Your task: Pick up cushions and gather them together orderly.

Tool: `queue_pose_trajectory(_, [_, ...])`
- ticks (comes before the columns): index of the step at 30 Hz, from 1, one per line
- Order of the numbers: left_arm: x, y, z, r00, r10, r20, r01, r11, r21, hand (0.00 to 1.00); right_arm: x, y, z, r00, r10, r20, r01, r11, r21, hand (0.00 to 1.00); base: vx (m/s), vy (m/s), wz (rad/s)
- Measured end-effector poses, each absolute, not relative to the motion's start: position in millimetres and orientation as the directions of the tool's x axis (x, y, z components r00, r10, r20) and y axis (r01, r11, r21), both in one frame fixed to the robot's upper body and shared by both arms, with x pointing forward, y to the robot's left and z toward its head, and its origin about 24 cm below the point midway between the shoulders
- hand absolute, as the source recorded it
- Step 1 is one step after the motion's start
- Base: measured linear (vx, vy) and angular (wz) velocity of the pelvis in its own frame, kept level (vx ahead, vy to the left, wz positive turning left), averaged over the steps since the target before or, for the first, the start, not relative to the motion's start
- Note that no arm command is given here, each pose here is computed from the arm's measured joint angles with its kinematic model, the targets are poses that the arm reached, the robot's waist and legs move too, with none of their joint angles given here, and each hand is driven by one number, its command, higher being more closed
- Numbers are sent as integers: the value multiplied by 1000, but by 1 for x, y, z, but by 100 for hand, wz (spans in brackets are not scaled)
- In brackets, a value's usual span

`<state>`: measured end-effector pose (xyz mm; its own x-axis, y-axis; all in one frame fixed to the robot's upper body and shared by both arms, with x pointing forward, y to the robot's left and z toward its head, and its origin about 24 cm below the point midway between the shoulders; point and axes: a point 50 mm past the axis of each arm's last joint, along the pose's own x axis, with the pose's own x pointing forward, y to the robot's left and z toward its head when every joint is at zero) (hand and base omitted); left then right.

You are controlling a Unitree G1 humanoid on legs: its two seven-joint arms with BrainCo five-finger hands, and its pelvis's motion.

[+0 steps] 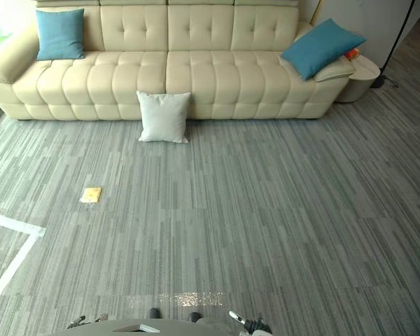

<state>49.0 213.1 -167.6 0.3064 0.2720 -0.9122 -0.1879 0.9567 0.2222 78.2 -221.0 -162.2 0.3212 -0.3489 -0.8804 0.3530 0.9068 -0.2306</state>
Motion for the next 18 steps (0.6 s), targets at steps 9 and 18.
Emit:
queue_pose_trajectory(9, [52, 212, -167, 316, 270, -910, -165, 960, 227, 0, 93, -221, -159, 349, -352, -868, 380, 900, -212, 0, -24, -7, 0])
queue_pose_trajectory(18, [54, 212, -167, 323, 266, -908, -150, 962, 228, 0, 95, -220, -159, 357, -352, -865, 350, 909, -226, 0, -31, -11, 0])
